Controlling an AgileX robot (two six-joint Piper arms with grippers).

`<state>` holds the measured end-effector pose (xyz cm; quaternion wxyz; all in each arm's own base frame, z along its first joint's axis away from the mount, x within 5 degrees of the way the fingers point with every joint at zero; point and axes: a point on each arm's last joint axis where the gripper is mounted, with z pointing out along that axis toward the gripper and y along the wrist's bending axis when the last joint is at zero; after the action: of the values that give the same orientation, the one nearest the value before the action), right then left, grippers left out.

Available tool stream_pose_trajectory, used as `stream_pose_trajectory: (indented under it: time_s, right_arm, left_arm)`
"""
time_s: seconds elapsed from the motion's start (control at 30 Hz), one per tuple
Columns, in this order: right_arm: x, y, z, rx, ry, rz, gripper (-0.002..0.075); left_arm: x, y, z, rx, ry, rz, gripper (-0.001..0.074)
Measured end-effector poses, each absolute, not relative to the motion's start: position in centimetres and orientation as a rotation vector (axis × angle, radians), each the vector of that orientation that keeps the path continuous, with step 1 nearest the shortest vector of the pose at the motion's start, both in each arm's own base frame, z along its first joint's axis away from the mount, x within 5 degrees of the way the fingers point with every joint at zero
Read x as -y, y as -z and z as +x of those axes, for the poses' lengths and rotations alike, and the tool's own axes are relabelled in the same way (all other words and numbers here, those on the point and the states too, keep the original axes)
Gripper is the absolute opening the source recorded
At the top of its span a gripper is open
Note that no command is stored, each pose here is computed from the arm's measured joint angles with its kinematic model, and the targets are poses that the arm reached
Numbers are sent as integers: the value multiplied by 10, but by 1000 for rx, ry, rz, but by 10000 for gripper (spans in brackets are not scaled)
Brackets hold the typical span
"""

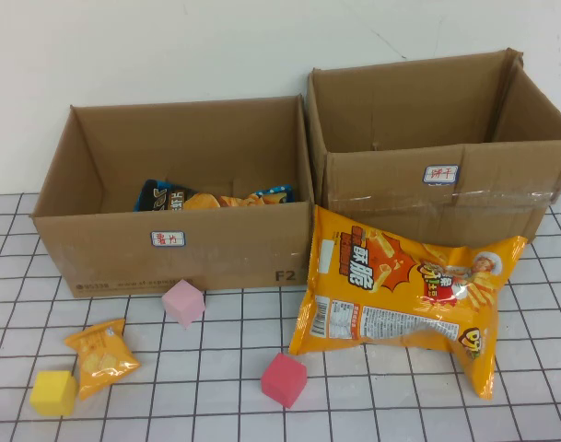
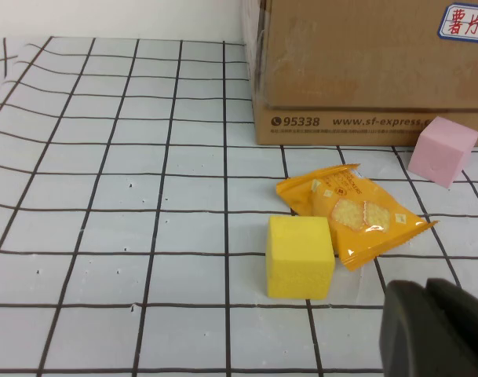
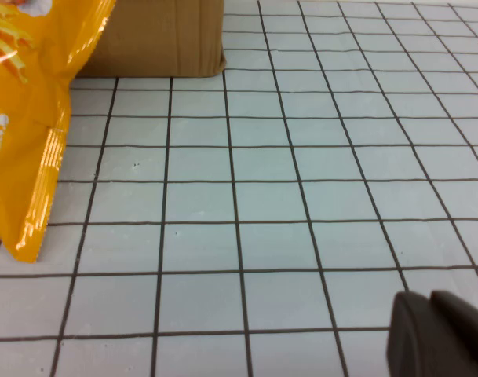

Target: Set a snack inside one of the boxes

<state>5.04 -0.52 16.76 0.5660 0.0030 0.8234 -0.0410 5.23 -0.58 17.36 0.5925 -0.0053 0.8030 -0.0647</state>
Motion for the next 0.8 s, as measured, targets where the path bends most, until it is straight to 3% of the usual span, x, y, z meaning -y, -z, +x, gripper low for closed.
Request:
stream_pose_trajectory:
  time_s: [0.8]
  right_arm:
    - [5, -168, 50, -1932, 96, 7, 0]
  left_arm:
    - [5, -174, 52, -1867, 133, 4, -1]
